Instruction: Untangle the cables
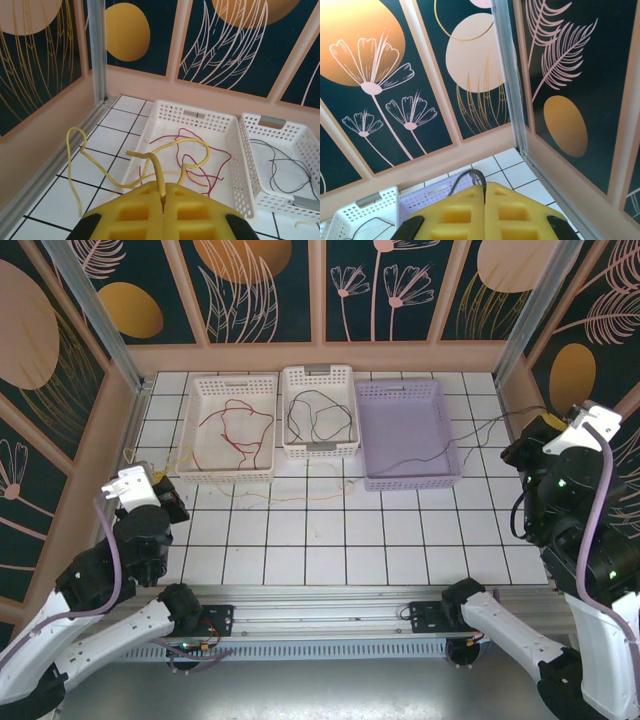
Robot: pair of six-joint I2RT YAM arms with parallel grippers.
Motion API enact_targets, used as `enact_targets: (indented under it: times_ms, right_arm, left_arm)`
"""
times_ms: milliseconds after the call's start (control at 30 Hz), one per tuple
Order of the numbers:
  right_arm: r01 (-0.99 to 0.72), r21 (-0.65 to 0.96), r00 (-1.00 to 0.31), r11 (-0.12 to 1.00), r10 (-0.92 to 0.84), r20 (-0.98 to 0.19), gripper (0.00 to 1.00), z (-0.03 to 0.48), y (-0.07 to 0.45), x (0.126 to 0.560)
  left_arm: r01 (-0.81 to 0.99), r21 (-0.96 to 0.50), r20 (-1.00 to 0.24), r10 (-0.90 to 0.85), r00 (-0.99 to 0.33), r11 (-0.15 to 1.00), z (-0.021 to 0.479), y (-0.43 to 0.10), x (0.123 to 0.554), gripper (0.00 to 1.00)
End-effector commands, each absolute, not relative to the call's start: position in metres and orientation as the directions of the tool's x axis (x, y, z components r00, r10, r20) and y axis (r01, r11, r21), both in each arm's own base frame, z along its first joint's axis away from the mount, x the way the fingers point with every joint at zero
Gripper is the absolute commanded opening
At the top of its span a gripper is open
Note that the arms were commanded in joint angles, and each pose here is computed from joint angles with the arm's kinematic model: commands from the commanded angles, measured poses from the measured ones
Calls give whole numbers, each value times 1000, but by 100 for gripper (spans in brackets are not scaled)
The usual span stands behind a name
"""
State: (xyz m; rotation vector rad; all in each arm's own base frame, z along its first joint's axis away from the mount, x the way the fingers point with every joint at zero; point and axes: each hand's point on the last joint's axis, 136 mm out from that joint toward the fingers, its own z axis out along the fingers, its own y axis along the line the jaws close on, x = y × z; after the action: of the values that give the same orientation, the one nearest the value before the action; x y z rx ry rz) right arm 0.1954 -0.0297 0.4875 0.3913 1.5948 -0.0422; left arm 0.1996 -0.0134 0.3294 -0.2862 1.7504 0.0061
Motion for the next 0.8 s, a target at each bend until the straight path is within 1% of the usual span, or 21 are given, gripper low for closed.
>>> enact_targets:
  times_ms: [0,167,233,433,667,767]
  right_arm:
    - [310,197,2,930,206,-979,0,493,-44,179]
    - [232,203,-36,951,217,-975,0,483,-26,187]
    - [181,211,-49,961,223,-974,0,479,-15,192]
    - [-14,247,-118,969,244,-963,0,465,30,209]
    - [-179,291,-149,940,267,-952,0,471,66,218]
    - [-250,319,-157,914,286,-945,0,478,81,219]
  left_arm:
    - [-220,-136,-975,-170,-145,966,337,-12,203,0]
    - [-138,-173,-966,-196,-171,975,333,-40,215,0]
    - [-117,-172,-963,-192,-190,978,329,-52,221,0]
    - [44,-221,-936,-199,-291,974,301,-108,238,0]
    - [281,-344,-890,-215,-402,896,276,-183,245,0]
    - [343,-375,-868,-195,-458,861,264,-210,247,0]
